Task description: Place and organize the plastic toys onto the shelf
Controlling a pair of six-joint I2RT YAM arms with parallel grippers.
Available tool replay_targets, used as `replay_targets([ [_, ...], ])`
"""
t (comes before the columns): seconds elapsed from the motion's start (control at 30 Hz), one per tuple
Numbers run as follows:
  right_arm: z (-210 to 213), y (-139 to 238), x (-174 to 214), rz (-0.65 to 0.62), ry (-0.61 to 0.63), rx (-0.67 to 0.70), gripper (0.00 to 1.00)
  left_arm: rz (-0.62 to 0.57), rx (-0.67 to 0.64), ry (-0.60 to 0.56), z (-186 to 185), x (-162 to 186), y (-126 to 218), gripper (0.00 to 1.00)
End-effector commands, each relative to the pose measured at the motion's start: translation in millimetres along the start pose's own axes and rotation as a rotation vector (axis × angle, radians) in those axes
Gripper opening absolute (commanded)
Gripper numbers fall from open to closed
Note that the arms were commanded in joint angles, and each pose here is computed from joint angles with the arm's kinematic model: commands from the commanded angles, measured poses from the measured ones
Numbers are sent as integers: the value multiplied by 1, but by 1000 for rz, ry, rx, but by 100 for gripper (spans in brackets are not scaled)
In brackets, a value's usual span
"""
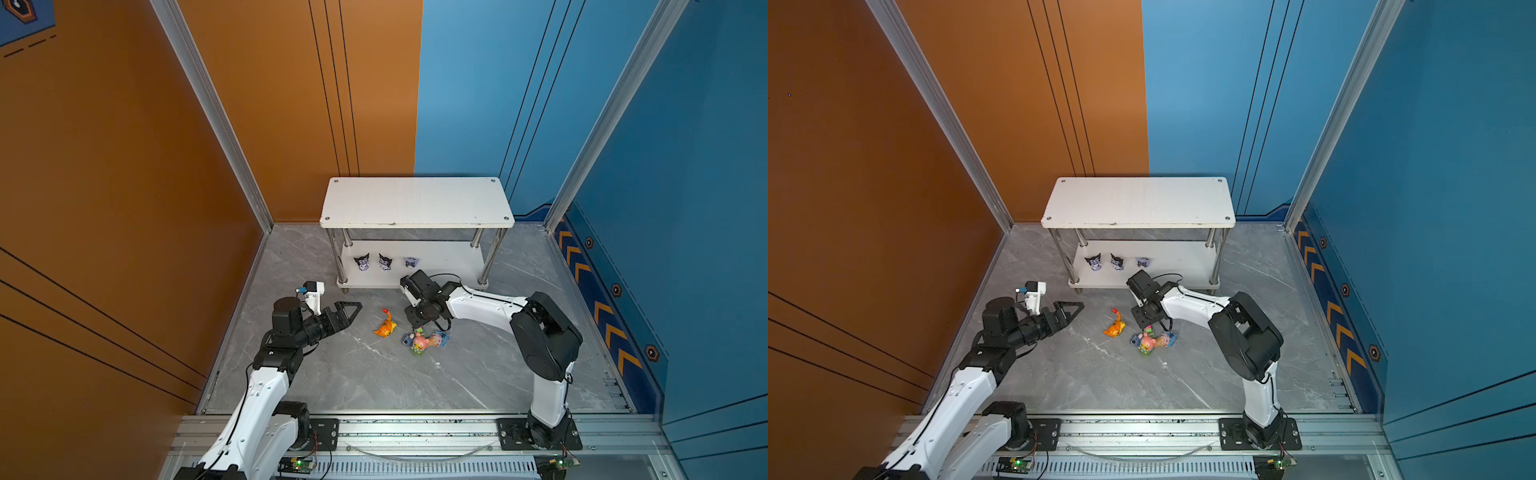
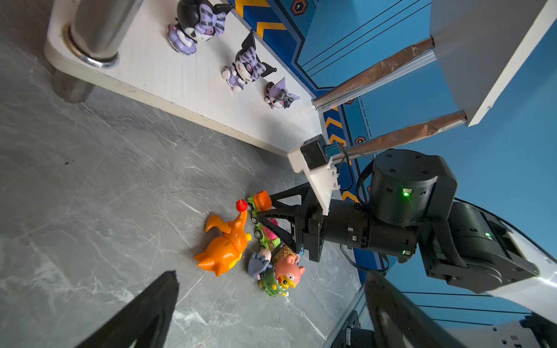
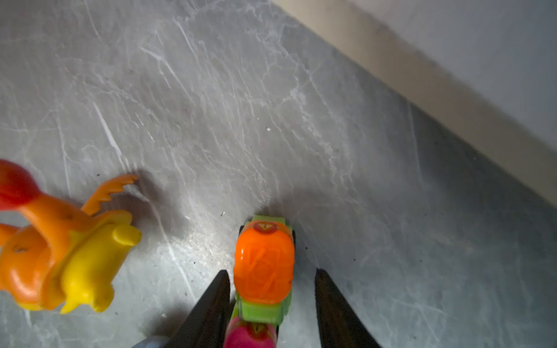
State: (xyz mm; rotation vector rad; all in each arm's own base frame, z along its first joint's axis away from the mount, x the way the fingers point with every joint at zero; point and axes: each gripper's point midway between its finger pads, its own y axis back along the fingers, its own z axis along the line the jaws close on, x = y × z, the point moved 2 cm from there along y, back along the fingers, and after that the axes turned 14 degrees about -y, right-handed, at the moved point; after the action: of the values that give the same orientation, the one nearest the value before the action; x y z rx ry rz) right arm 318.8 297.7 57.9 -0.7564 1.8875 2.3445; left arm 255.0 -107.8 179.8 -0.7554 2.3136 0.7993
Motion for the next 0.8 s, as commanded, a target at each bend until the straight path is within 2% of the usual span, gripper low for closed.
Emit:
replay_targets([
  [0.0, 3, -2, -12, -24, -22, -9, 47, 13, -8, 0, 3, 6, -1, 98],
  [0.13, 3, -6, -14, -13, -24, -8, 46, 13, -7, 1, 3, 6, -1, 98],
  [0.3, 2, -10, -10, 0, -21, -2, 40, 13, -8, 0, 4, 6, -2, 98],
  [0.5, 0, -7, -12, -10, -24, 4, 35, 14, -9, 0, 4, 6, -2, 98],
  [0.77, 1, 7, -18, -32, -21, -4, 32, 17, -8, 3, 5, 6, -3, 98],
])
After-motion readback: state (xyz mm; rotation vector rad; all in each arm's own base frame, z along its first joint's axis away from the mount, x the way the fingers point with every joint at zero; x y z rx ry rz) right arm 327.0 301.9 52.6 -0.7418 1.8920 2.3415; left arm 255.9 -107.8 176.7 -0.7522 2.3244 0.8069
